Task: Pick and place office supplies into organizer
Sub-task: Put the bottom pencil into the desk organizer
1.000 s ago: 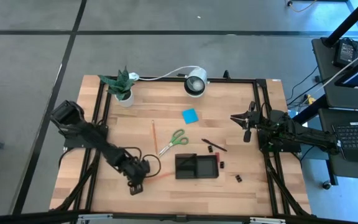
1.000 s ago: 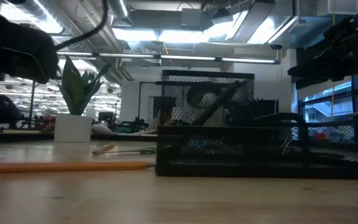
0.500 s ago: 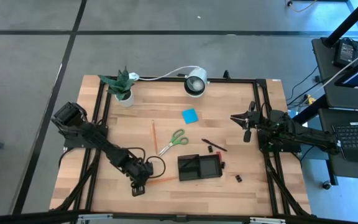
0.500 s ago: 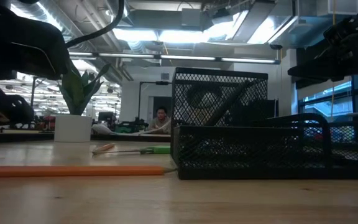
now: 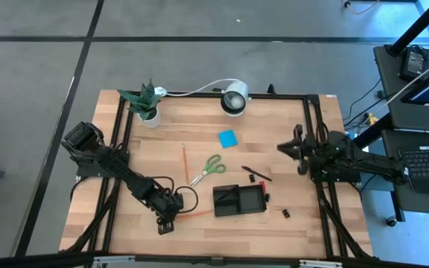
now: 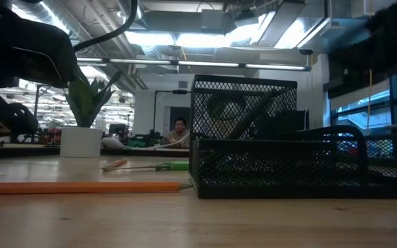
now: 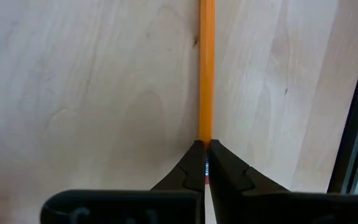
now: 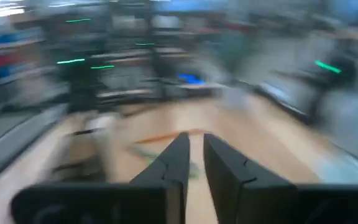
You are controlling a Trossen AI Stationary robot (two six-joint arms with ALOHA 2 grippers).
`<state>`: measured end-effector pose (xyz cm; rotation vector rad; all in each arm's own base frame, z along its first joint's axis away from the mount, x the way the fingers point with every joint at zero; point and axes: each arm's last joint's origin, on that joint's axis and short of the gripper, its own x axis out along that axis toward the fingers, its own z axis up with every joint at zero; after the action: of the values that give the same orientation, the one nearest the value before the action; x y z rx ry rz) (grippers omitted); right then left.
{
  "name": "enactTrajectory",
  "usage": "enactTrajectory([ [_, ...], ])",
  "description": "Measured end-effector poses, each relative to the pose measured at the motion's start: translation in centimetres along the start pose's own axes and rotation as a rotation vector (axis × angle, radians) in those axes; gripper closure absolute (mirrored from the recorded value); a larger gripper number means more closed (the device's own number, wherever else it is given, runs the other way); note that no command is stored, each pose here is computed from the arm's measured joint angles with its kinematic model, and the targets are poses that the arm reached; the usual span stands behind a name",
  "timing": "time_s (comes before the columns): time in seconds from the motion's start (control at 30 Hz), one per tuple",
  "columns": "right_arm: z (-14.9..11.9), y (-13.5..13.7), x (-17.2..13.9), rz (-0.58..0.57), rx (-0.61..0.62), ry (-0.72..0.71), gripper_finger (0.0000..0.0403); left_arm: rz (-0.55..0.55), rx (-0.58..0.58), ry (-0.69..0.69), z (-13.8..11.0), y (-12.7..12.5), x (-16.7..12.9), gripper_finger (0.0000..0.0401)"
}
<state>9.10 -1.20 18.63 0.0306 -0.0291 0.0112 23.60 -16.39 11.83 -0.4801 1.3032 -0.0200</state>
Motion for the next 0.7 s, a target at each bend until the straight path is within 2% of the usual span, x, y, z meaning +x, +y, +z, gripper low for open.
enactTrajectory([
  [0.1,1.3,0.2,0.0,0.019,0.012,-0.003,0.0352,0.002,0.000,0.002,0.0,0.0,0.0,0.0399],
  [0.27,2.1,0.2,0.6,0.008,0.037,0.085,0.0352,0.024,-0.050,0.020,-0.1,0.2,-0.1,0.0399],
  [0.47,2.5,0.5,2.1,0.064,0.045,0.197,0.0352,0.017,-0.047,0.035,-0.4,0.0,-0.1,0.0398],
  [0.7,2.9,0.6,4.0,0.089,0.053,0.307,0.0352,-0.004,0.087,0.083,-1.2,-0.4,-0.1,0.0398],
])
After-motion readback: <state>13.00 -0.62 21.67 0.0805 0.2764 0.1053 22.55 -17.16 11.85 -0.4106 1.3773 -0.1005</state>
